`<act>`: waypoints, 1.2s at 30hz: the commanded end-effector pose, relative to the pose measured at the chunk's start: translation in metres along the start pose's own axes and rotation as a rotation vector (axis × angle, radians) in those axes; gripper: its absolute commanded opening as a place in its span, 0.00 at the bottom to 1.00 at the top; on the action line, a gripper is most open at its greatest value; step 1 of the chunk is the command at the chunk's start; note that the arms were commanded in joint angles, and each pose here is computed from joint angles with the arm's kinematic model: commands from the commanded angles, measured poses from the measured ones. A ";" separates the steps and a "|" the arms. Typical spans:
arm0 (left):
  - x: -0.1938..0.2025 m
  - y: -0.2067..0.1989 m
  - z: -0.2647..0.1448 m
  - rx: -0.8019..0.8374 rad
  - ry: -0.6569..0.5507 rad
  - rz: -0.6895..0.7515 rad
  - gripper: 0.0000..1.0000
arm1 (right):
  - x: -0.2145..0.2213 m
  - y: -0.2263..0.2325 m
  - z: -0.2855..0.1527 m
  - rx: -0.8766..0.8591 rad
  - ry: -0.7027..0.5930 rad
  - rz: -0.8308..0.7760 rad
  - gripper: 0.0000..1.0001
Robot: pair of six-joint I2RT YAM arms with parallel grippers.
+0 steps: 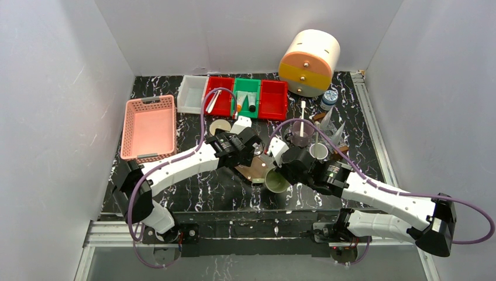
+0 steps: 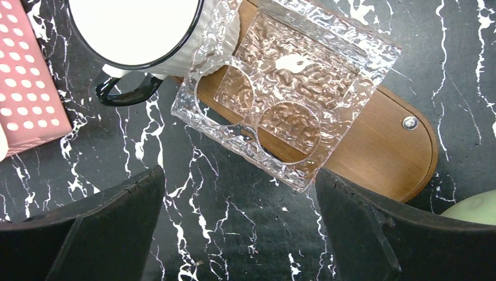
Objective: Prepare toiletry sets of a toothbrush and toothpaste on the tray
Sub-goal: Adjust the toothpaste holder on the tray.
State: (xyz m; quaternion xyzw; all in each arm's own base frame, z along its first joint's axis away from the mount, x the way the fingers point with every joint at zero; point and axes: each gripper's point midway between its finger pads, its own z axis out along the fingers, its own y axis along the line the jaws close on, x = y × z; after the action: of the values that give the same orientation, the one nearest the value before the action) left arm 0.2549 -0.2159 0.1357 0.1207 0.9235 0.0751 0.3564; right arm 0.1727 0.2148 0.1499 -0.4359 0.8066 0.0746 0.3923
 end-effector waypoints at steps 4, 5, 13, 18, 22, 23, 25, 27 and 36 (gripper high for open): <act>0.004 0.020 -0.001 -0.088 -0.010 0.013 0.98 | -0.050 -0.005 -0.008 0.002 -0.164 0.042 0.01; 0.004 0.020 -0.002 -0.083 -0.009 0.010 0.98 | -0.050 -0.005 -0.009 0.000 -0.165 0.041 0.01; -0.006 0.014 -0.020 0.015 -0.027 -0.035 0.98 | -0.059 -0.001 -0.003 -0.035 -0.166 0.006 0.01; -0.022 0.015 -0.033 0.111 -0.053 -0.088 0.98 | -0.066 -0.001 0.003 -0.061 -0.158 -0.023 0.01; -0.033 0.029 -0.037 0.136 -0.065 -0.128 0.98 | -0.074 -0.001 0.007 -0.094 -0.156 -0.044 0.01; -0.035 0.035 -0.037 0.133 -0.067 -0.140 0.98 | -0.077 -0.001 0.008 -0.103 -0.157 -0.052 0.01; -0.037 0.050 -0.034 0.120 -0.070 -0.167 0.98 | -0.079 -0.006 0.013 -0.114 -0.150 -0.062 0.01; -0.039 0.066 -0.032 0.096 -0.079 -0.185 0.98 | -0.082 -0.008 0.018 -0.133 -0.140 -0.072 0.01; -0.044 0.126 -0.026 -0.035 -0.128 -0.194 0.98 | -0.094 -0.011 0.031 -0.271 -0.100 -0.188 0.01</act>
State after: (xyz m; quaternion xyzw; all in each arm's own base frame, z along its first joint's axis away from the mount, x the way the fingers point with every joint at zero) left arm 0.2866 -0.1347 0.2060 0.0250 0.9137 0.0137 0.4053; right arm 0.2186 0.2578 0.1590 -0.5141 0.7769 0.1238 0.3417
